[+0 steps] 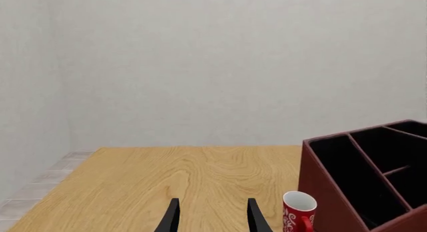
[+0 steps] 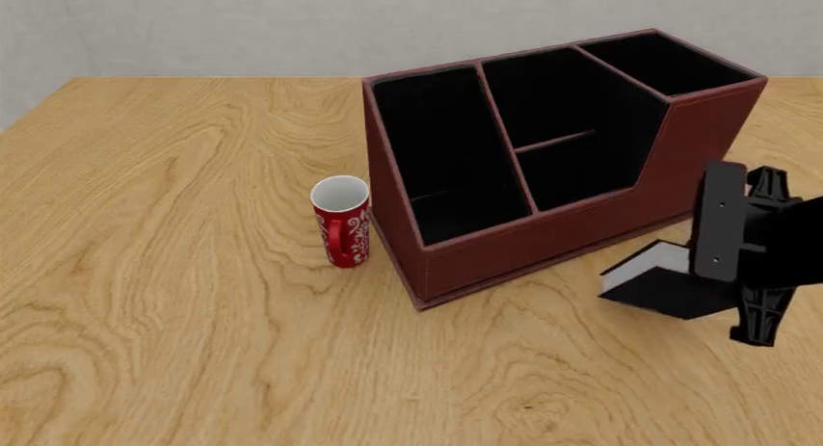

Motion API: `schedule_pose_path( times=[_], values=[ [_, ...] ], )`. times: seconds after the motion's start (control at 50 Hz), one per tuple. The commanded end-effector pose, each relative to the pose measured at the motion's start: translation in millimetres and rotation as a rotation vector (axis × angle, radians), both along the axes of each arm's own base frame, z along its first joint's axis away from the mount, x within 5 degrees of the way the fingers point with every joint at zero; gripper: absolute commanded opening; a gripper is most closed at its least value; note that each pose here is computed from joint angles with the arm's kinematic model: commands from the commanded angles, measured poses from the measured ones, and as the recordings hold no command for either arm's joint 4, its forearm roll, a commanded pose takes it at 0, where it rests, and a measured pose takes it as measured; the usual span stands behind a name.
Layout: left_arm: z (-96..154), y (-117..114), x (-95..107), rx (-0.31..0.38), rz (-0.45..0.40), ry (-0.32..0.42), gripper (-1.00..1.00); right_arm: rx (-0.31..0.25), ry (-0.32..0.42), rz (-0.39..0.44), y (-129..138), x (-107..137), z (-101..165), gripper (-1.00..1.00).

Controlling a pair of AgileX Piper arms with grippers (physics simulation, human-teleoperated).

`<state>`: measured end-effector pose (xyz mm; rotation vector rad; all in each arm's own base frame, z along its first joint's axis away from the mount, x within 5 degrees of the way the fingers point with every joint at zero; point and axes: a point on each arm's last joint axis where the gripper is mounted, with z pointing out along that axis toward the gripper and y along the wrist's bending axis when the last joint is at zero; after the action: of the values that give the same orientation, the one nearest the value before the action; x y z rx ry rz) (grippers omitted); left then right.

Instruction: Pick up the book and place it in the left compartment of the caddy.

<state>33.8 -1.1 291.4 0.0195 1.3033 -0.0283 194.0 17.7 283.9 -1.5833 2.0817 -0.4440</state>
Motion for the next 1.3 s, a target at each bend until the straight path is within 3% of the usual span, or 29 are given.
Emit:
schedule_pose_path(
  times=[0.02,0.32,0.42,0.48,0.52,0.54,0.62,0.64,0.66,0.68,0.72,0.74,0.76,0.78,0.8,0.84,0.86,0.88,0.92,0.96,1.02,1.08,1.3],
  values=[
    [1,0,-1,-0.008,-0.007,-0.007,1.0,0.019,0.01,-0.02,-6,-20,13,-1.0],
    [4,0,-2,-0.018,-0.012,-0.014,1.0,-0.001,-0.006,0.006,-9,-49,33,-1.0],
    [6,0,-3,-0.023,-0.014,-0.019,1.0,-0.015,-0.007,-0.006,-14,-66,42,-1.0],
    [6,0,-3,-0.026,-0.017,-0.02,1.0,0.011,-0.014,-0.019,-11,-72,56,-1.0],
    [7,0,-3,-0.026,-0.019,-0.021,1.0,-0.012,-0.009,-0.057,-20,-74,54,-1.0],
    [7,0,-3,-0.026,-0.02,-0.022,1.0,0.021,-0.019,-0.035,-11,-78,64,-1.0],
    [7,0,-3,-0.031,-0.025,-0.025,1.0,0.055,-0.027,-0.038,-7,-83,77,-1.0],
    [8,0,-3,-0.032,-0.027,-0.027,1.0,0.075,-0.016,-0.082,-8,-76,79,-1.0],
    [8,0,-4,-0.032,-0.029,-0.028,1.0,0.077,-0.035,-0.042,-4,-81,82,-1.0],
    [9,-1,-4,-0.031,-0.031,-0.03,1.0,0.054,-0.049,-0.063,-10,-83,83,-1.0],
    [10,-1,-4,-0.032,-0.032,-0.031,1.0,0.066,-0.05,-0.1,-12,-79,87,-1.0],
    [11,-1,-5,-0.033,-0.037,-0.035,1.0,0.105,-0.058,-0.083,-4,-76,93,-1.0],
    [11,-1,-5,-0.033,-0.037,-0.035,1.0,0.105,-0.058,-0.083,-4,-76,93,-1.0],
    [12,-1,-5,-0.036,-0.04,-0.037,1.0,0.166,-0.035,-0.119,4,-66,97,-1.0],
    [13,-1,-6,-0.036,-0.043,-0.039,1.0,0.135,-0.036,-0.129,-3,-66,95,-1.0],
    [14,-1,-6,-0.038,-0.046,-0.041,1.0,0.209,-0.041,-0.115,12,-62,106,-1.0],
    [15,-1,-7,-0.039,-0.049,-0.042,1.0,0.218,-0.022,-0.174,9,-54,104,-1.0],
    [15,-1,-7,-0.038,-0.049,-0.044,1.0,0.222,-0.024,-0.12,16,-58,105,-1.0],
    [17,-1,-7,-0.038,-0.05,-0.045,1.0,0.265,-0.003,-0.159,22,-50,107,-1.0],
    [19,-1,-9,-0.04,-0.057,-0.048,1.0,0.302,0.019,-0.136,36,-48,109,-1.0],
    [21,-1,-10,-0.04,-0.058,-0.049,1.0,0.281,0.008,-0.163,28,-44,110,-1.0],
    [24,-1,-12,-0.043,-0.057,-0.054,1.0,0.334,0.045,-0.173,44,-38,112,-1.0],
    [35,0,-17,-0.035,-0.056,-0.077,1.0,0.342,0.056,-0.187,52,-21,117,-1.0]
  ],
)
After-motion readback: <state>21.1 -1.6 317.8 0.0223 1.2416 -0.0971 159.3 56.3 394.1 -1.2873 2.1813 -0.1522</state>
